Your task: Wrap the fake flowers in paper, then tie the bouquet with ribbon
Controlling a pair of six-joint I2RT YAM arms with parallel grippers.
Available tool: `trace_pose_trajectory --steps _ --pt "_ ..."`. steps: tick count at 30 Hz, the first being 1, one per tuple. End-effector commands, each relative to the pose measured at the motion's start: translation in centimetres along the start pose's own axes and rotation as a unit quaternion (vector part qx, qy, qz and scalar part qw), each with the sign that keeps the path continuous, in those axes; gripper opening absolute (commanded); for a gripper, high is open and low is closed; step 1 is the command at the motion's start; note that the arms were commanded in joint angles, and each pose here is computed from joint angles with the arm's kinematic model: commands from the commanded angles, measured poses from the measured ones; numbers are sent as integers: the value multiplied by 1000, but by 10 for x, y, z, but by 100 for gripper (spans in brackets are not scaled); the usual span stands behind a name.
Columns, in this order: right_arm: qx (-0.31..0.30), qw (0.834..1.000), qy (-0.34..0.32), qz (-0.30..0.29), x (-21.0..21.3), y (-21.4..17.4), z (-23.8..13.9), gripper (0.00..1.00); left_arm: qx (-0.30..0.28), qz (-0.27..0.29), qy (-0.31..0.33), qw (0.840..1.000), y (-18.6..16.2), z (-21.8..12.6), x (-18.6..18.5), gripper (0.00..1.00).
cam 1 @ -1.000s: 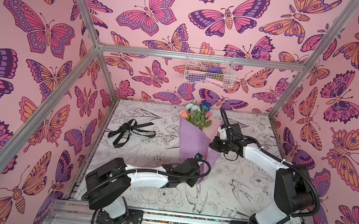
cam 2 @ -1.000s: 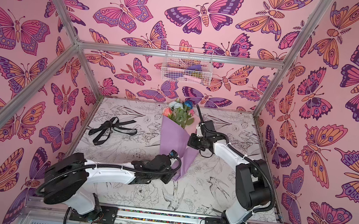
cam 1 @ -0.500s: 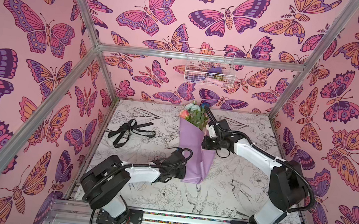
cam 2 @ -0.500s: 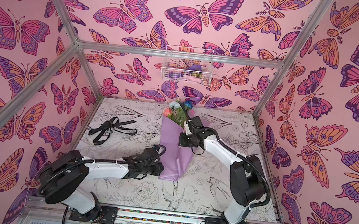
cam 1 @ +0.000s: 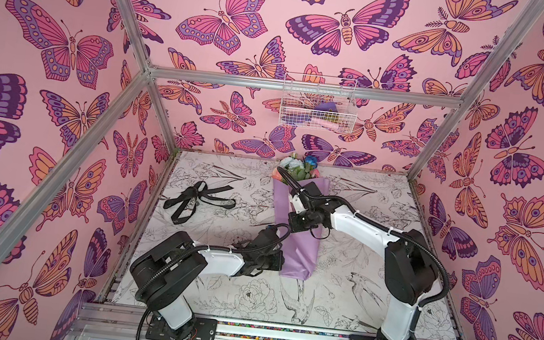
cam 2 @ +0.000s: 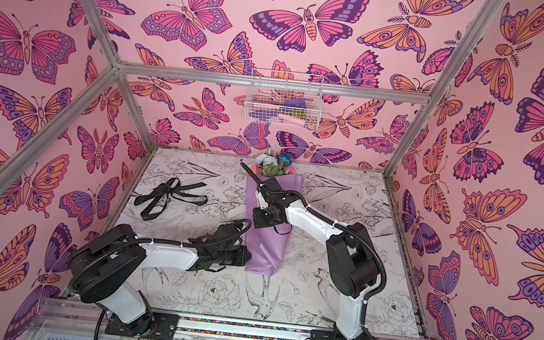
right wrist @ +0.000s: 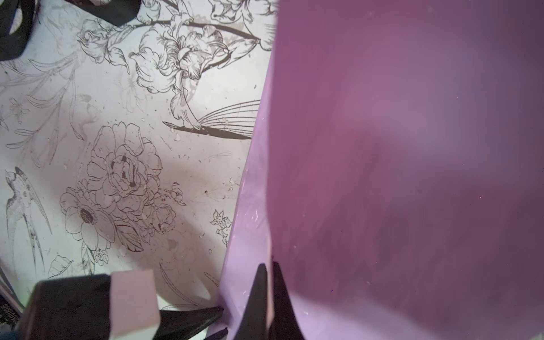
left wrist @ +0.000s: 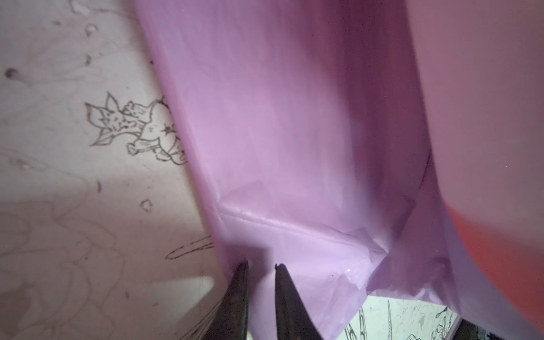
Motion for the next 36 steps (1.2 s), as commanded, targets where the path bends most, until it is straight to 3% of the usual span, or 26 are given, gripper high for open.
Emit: trace_pose_trajectory --steps 1,18,29,31,34,36 --pt "13 1000 5 -17 0 3 8 0 2 -14 6 1000 -4 -3 8 21" --pt "-1 999 38 -35 1 9 40 0 -44 -99 -5 994 15 -26 27 26" --pt "-31 997 49 -50 0 4 48 0 -139 -172 -94 971 114 -37 37 32" --pt "-34 997 51 -54 0 2 48 0 -144 -181 -113 966 132 -31 40 36" --pt "-40 996 56 -62 1 0 47 0 -153 -179 -141 962 154 -21 40 50" --pt "-42 995 59 -65 1 -1 47 0 -153 -174 -140 963 164 -13 38 52"
Point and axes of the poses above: each gripper's point midway between its finger pads, its own z axis out along the fingers, its own x axis along the line the jaws close on, y = z × x, the point moved 10 cm from there along -z, back along the fingers, and after that the axes turned 10 degrees about -z, right-handed, at the moved point
